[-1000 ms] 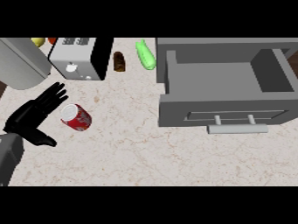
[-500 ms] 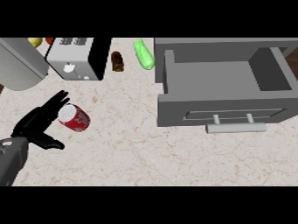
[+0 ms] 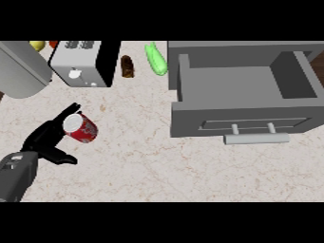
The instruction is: Pick up the can, place it into the drawer and close the drawer
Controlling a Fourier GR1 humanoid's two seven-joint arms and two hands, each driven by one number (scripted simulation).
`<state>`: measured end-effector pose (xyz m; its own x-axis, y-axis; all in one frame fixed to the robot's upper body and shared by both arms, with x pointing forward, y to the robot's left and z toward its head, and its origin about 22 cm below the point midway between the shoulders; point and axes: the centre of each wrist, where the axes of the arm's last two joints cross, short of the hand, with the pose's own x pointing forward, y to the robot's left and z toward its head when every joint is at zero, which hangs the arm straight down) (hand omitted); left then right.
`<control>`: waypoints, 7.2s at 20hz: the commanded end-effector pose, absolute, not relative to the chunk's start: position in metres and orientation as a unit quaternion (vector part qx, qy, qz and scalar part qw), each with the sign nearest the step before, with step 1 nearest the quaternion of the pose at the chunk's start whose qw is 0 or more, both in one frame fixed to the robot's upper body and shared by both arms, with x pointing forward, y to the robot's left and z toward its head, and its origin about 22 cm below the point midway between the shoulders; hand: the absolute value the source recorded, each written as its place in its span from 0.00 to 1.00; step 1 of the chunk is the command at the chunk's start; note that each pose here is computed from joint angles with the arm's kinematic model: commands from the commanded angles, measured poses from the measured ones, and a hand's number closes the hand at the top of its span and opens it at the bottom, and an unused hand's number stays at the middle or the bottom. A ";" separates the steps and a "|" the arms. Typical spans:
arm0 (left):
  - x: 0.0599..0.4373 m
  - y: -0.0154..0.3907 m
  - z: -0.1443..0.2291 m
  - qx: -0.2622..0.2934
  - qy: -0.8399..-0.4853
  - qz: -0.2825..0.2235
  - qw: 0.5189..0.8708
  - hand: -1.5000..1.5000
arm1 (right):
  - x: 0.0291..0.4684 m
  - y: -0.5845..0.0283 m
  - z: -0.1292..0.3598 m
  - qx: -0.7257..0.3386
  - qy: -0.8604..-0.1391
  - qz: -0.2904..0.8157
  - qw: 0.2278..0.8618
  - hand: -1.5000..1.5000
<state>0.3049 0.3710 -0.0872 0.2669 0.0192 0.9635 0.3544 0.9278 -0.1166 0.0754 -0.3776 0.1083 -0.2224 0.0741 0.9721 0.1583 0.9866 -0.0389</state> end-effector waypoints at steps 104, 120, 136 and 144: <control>0.416 -0.018 0.187 -0.029 -0.737 0.009 0.676 1.00 | 0.090 -0.356 0.124 -0.059 -0.786 -0.049 0.613 0.00; 0.422 -0.009 0.163 0.018 -0.731 0.032 0.681 0.00 | 0.100 -0.354 0.134 -0.051 -0.788 -0.041 0.612 0.00; 0.420 -0.017 0.179 -0.006 -0.762 0.056 0.645 0.00 | 0.106 -0.335 0.169 -0.159 -0.840 0.135 0.501 0.00; 0.409 -0.027 0.179 -0.012 -0.761 0.062 0.646 0.00 | 0.141 -0.300 0.172 -0.211 -0.832 0.209 0.468 0.00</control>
